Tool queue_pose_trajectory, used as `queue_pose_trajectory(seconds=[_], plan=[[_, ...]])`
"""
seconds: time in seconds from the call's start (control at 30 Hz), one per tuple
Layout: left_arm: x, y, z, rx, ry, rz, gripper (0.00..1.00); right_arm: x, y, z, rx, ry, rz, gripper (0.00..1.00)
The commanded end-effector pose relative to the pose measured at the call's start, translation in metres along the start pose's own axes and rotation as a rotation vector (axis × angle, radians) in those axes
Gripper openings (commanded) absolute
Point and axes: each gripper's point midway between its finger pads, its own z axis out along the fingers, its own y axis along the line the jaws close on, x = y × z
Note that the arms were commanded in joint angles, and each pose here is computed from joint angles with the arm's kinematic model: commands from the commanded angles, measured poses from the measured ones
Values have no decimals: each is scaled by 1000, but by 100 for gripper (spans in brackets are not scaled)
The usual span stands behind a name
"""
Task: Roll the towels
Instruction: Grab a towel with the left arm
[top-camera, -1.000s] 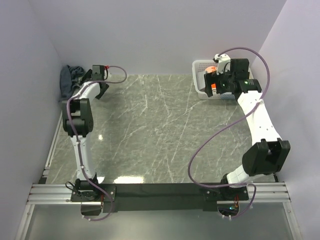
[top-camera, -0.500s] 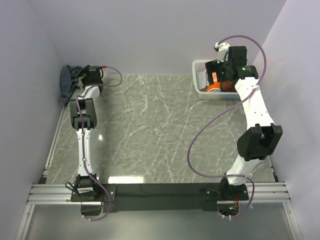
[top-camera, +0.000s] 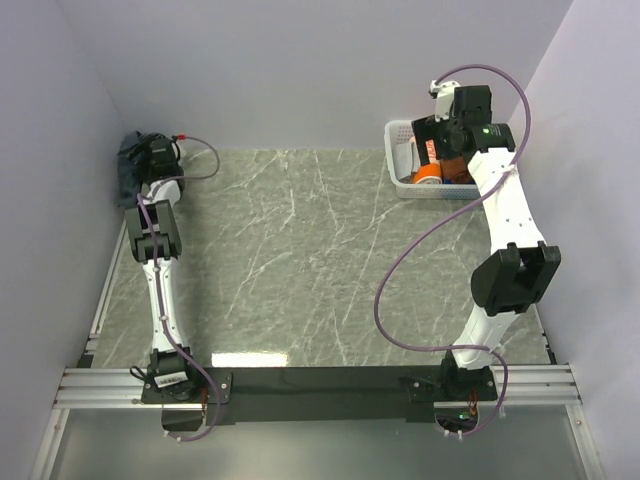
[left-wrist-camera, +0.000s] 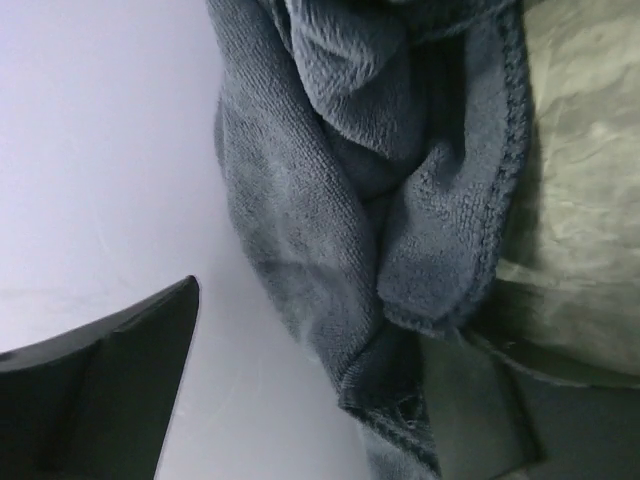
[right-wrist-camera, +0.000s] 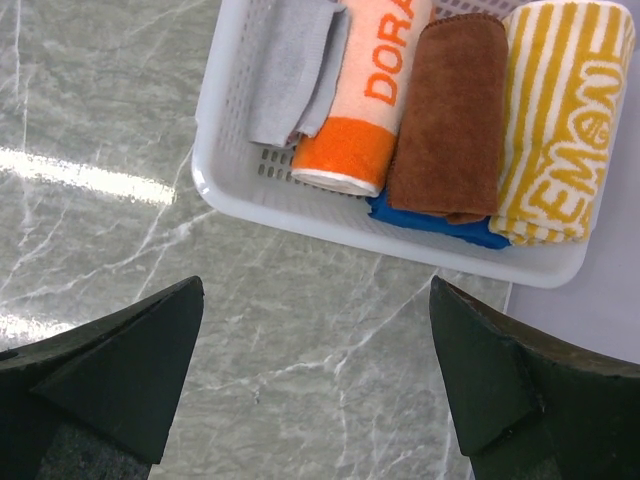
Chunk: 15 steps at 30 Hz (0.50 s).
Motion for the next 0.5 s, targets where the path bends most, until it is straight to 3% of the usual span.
queue_pose_trajectory(seconds=[0.0, 0.13, 0.23, 0.27, 0.3, 0.33, 0.4, 0.43, 0.47], plan=[[19, -42, 9, 53, 23, 43, 85, -9, 0, -9, 15, -22, -24, 100], [9, -23, 8, 18, -3, 7, 38, -10, 4, -6, -12, -35, -31, 100], [-10, 11, -3, -25, -50, -32, 16, -15, 8, -11, -32, -55, -28, 99], [-26, 38, -15, -58, -84, -83, 1, -12, 12, -11, -50, -57, -32, 99], [-33, 43, -23, -49, -107, -95, 0, -11, 13, -13, -58, -63, -32, 98], [-46, 75, -40, -64, -145, -153, 0, -14, 14, -23, -62, -88, -31, 98], [-73, 81, -74, -20, -218, -178, 0, -6, 22, -22, -93, -95, -32, 98], [-87, 104, -100, 19, -273, -226, 0, -7, 24, -30, -101, -113, -36, 98], [-111, 96, -129, 93, -327, -224, 0, -3, 28, -29, -119, -108, -40, 98]])
